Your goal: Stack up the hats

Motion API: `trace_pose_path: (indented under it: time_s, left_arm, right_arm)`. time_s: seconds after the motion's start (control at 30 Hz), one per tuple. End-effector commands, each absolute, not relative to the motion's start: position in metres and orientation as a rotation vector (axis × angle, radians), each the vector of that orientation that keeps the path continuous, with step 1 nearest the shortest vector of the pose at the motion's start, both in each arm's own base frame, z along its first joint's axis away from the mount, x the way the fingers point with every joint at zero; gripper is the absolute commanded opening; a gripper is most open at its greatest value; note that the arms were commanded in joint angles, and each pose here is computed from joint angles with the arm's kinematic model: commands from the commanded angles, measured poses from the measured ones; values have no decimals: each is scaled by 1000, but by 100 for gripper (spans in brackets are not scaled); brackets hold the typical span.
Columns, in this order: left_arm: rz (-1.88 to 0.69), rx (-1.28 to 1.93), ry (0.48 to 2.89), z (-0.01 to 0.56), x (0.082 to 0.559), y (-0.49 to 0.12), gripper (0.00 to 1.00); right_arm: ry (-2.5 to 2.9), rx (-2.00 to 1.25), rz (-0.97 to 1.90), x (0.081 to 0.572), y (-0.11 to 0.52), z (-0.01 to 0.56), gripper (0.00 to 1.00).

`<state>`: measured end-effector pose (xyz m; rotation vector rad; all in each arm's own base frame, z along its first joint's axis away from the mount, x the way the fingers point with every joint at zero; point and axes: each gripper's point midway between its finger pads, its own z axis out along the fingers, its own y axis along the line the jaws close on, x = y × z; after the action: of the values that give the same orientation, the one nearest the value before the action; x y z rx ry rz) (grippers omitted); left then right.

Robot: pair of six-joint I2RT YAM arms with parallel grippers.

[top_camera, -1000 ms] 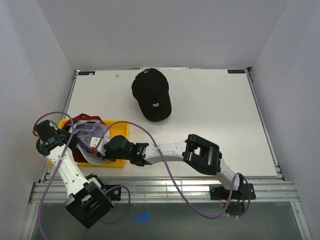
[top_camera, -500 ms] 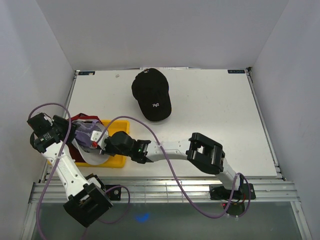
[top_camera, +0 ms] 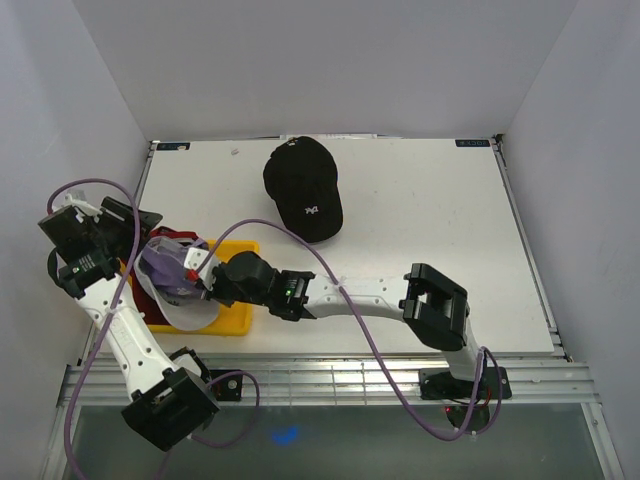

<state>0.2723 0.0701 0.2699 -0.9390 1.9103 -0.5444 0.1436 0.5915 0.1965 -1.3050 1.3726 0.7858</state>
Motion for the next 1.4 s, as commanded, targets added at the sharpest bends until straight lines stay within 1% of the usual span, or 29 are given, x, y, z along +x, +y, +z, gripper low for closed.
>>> trace_pose_path:
  time_s: [0.0, 0.17, 0.47, 0.63, 0.8, 0.93, 1.13, 1.23, 1.37]
  left_arm:
    - [-565, -851, 1882, 291, 276, 65, 69]
    - [-611, -825, 1867, 299, 278, 59, 70]
    - [-646, -793, 1866, 304, 280, 51, 70]
    - [-657, -791, 1869, 300, 278, 48, 70]
    - [-656, -789, 1874, 295, 277, 44, 69]
    - [-585, -807, 1883, 290, 274, 49, 69]
    - [-327, -882, 1900, 280, 263, 75, 68]
    - [-318, -921, 1908, 269, 260, 74, 67]
    - [-284, -946, 1950, 247, 255, 70, 66]
  right_arm:
    - [1320, -1196, 856, 148, 586, 266, 8]
    - [1359, -1162, 884, 151, 572, 278, 8]
    - [1431, -1049, 1012, 163, 548, 319, 8]
    - [1517, -942, 1053, 182, 526, 330, 8]
    - [1577, -845, 1170, 199, 500, 345, 8]
    - [1613, -741, 1236, 212, 481, 360, 8]
    - [1616, -548, 1324, 234, 453, 399, 8]
    - [1586, -460, 1353, 245, 447, 425, 8]
    - [1542, -261, 1356, 273, 432, 457, 8]
